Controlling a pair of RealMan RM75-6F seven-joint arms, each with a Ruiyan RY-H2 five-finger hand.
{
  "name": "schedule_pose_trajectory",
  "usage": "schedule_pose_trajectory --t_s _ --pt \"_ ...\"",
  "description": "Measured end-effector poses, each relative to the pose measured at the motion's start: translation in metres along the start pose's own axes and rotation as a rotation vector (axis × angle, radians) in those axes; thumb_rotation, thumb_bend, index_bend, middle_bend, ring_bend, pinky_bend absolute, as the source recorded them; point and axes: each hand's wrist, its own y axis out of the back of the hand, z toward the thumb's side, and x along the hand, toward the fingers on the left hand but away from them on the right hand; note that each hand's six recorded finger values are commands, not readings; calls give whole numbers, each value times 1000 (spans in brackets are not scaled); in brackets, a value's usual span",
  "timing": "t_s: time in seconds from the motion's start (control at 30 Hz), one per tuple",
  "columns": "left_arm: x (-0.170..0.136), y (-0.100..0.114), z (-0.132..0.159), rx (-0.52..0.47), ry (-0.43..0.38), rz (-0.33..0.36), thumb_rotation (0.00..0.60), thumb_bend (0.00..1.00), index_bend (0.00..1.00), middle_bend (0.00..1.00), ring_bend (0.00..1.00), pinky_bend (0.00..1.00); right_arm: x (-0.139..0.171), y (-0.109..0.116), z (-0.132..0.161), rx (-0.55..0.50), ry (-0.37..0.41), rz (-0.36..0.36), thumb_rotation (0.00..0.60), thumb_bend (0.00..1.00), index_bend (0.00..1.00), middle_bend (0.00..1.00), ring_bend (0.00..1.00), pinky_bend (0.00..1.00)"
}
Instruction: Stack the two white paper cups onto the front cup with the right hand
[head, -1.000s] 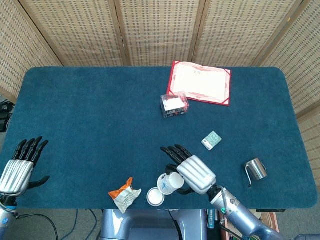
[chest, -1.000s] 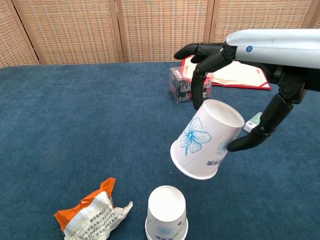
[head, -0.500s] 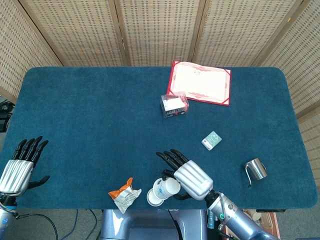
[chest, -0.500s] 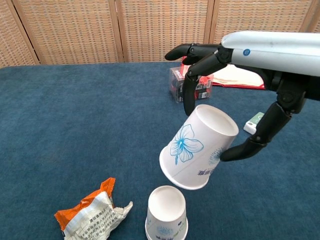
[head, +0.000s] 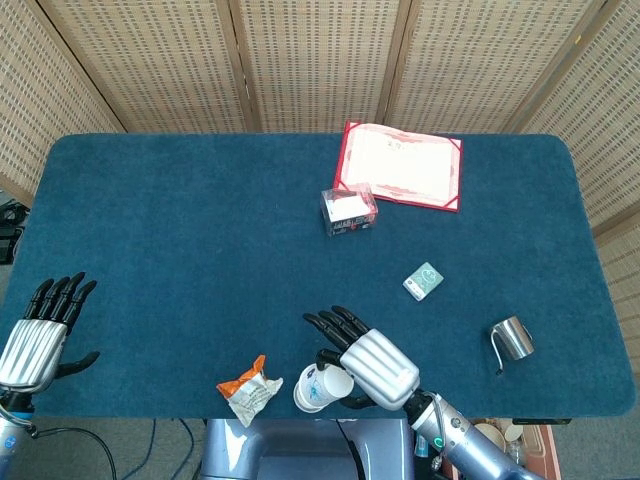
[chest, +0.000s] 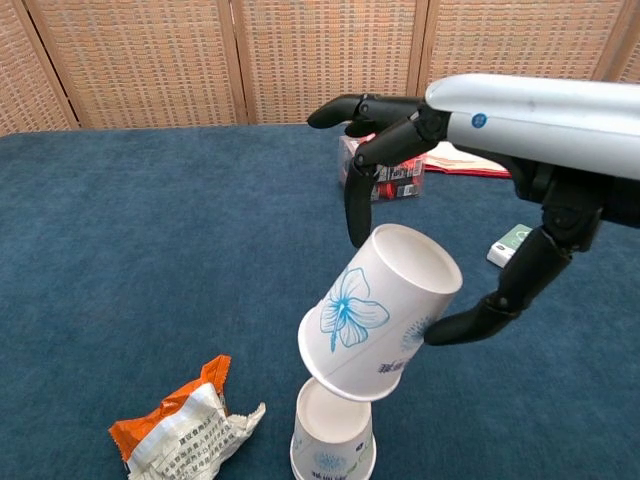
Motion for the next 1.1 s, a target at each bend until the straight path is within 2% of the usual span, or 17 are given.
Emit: schedule_pose_trajectory --t_s 1.1 --pt "0 1 -1 -3 1 5 600 166 0 0 0 0 -8 -30 6 3 8 41 600 65 478 72 0 0"
